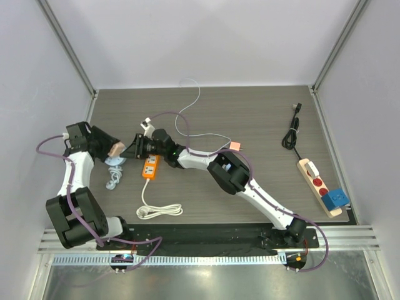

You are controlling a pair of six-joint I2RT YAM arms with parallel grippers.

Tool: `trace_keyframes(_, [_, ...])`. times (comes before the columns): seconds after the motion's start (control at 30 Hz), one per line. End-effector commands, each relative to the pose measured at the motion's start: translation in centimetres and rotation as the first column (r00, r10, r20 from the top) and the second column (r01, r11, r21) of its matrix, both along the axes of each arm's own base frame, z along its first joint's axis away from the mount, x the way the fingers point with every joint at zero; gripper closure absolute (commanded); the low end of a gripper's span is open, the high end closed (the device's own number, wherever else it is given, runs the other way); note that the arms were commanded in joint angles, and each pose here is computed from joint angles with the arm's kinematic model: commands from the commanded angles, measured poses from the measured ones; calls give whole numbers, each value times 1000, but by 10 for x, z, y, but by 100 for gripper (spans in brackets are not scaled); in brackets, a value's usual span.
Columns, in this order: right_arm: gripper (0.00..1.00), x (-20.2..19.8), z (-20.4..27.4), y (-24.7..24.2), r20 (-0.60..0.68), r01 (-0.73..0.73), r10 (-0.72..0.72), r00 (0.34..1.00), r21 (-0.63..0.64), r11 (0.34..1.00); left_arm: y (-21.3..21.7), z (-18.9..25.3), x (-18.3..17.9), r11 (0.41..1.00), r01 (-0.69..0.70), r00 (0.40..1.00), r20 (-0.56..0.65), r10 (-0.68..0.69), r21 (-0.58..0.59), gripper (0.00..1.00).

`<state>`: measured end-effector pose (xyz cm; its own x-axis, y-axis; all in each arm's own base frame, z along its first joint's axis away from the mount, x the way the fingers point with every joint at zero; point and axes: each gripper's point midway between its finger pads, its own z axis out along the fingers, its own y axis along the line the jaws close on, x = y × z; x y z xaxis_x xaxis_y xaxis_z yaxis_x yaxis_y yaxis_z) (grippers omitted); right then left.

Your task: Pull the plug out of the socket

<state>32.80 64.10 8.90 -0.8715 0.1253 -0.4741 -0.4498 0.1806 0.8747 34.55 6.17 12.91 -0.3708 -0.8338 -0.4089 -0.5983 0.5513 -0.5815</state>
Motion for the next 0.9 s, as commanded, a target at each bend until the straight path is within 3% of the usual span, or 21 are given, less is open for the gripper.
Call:
trace_keyframes(0.0, [99, 3, -49, -11, -207, 23, -28, 978, -24, 999, -2, 54, 23, 1000, 10, 979, 203, -9, -2, 100])
trace_keyframes(0.17, [99, 0, -41, -11, -204, -10, 16, 979, 34, 999, 0, 50, 23, 1000, -4, 983, 185, 5, -7, 100])
trace_keyframes(0.2, [99, 1, -55, -13, -208, -5, -2, 978, -34, 999, 0, 49, 23, 1000, -7, 984, 180, 8, -5, 100])
trace_keyframes(0.3, [99, 12, -62, -19, -35, 53, -61, 998, -199, 979, 2, 36, 21, 1000, -14, 992, 126, 16, -18, 100])
trace_keyframes(0.53, [99, 24, -79, -34, 116, 161, -123, 986, -413, 897, 12, 40, 14, 998, -47, 995, 88, 44, 37, 100])
trace_keyframes(0.7, [99, 19, -76, -33, 202, 181, -96, 975, -460, 869, 21, 54, 9, 992, -77, 992, 108, 66, 103, 100])
trace_keyframes(0.87, [98, 14, -61, -23, 227, 135, -45, 973, -400, 906, 19, 56, 10, 993, -66, 991, 120, 54, 98, 100])
